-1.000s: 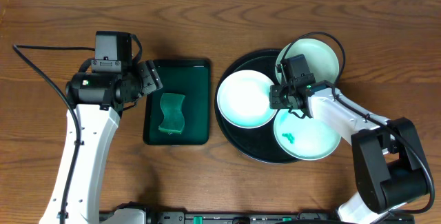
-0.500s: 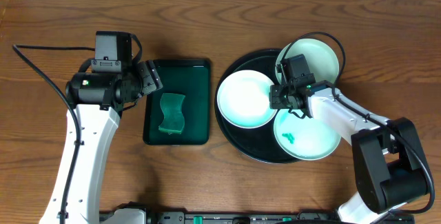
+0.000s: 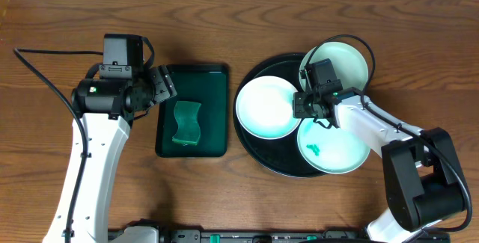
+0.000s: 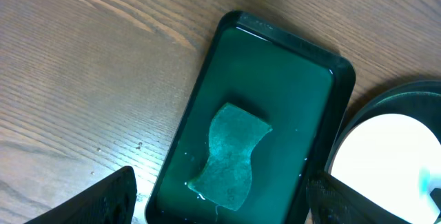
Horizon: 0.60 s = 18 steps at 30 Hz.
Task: Clean dirty plates on tray and stack at the side
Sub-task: 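Retract the left gripper to the left side of the table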
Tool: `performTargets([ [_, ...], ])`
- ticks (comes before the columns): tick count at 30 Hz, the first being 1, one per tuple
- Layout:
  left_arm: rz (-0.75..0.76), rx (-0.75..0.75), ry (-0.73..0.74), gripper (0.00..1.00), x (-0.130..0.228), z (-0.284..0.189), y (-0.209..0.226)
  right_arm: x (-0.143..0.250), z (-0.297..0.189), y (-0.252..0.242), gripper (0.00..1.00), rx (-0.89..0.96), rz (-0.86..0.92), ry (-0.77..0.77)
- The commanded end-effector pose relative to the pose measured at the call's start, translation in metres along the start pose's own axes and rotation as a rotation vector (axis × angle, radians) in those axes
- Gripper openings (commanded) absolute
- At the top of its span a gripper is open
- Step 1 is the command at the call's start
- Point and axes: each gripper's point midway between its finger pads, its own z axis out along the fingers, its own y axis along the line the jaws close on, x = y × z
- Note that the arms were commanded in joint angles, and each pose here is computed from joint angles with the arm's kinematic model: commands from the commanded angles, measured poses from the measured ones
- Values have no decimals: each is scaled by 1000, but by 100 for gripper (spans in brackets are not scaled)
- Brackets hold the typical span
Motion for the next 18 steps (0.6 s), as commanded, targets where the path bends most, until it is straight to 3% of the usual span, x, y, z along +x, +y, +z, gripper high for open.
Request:
performTargets([
  [1,-9,-10,-12,79,-3,-2,2,-9,-6,7,1,-19,-11,-27],
  [18,-10,-22,-52,79,-12,-2,3,-9,-6,7,1,-19,-11,-29],
])
